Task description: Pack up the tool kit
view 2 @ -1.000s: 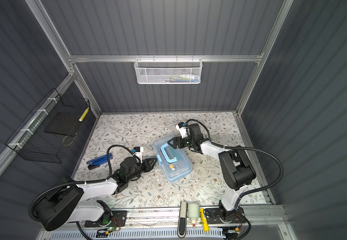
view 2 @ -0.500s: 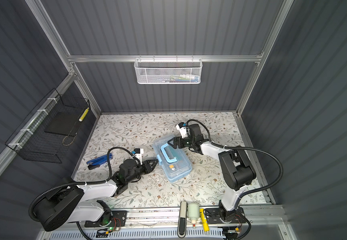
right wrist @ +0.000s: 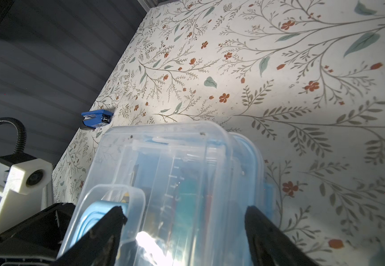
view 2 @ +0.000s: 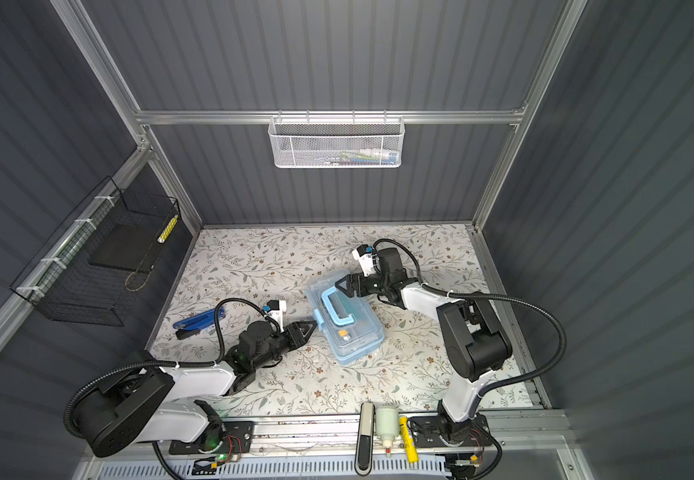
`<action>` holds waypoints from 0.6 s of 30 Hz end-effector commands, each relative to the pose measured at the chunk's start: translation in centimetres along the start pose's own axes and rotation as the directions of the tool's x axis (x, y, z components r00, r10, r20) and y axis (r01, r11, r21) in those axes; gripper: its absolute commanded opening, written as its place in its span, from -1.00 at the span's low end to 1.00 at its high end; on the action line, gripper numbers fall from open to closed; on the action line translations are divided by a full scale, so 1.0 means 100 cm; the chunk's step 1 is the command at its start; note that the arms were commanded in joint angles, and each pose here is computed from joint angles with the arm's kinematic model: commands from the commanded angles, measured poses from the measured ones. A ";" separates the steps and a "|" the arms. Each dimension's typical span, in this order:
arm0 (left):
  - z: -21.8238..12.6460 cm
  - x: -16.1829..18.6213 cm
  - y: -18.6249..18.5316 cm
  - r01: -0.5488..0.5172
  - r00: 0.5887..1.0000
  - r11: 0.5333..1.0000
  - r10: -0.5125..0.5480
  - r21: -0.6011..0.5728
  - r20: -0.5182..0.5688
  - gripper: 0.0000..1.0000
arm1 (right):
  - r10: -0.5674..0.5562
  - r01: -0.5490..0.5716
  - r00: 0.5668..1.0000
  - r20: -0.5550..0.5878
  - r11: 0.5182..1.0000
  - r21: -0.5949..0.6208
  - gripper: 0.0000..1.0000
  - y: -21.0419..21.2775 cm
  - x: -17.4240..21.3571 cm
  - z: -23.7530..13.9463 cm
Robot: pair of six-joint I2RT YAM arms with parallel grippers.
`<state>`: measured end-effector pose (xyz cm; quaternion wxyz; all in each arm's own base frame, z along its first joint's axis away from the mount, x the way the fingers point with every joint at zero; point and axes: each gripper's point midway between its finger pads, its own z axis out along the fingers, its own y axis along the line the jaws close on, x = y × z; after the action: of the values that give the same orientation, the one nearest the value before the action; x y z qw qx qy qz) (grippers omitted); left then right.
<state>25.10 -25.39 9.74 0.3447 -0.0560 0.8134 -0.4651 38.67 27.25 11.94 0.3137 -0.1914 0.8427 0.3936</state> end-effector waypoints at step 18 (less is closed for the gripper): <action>0.009 0.002 -0.015 -0.043 0.999 0.997 0.044 0.063 -0.007 -0.13 | 0.127 -0.122 0.973 -0.191 0.992 0.038 0.66 -0.010 0.064 0.009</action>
<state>24.78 -25.98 8.50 0.3335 -0.0438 0.8202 -0.4628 38.66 27.27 11.93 0.3137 -0.1917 0.8429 0.3929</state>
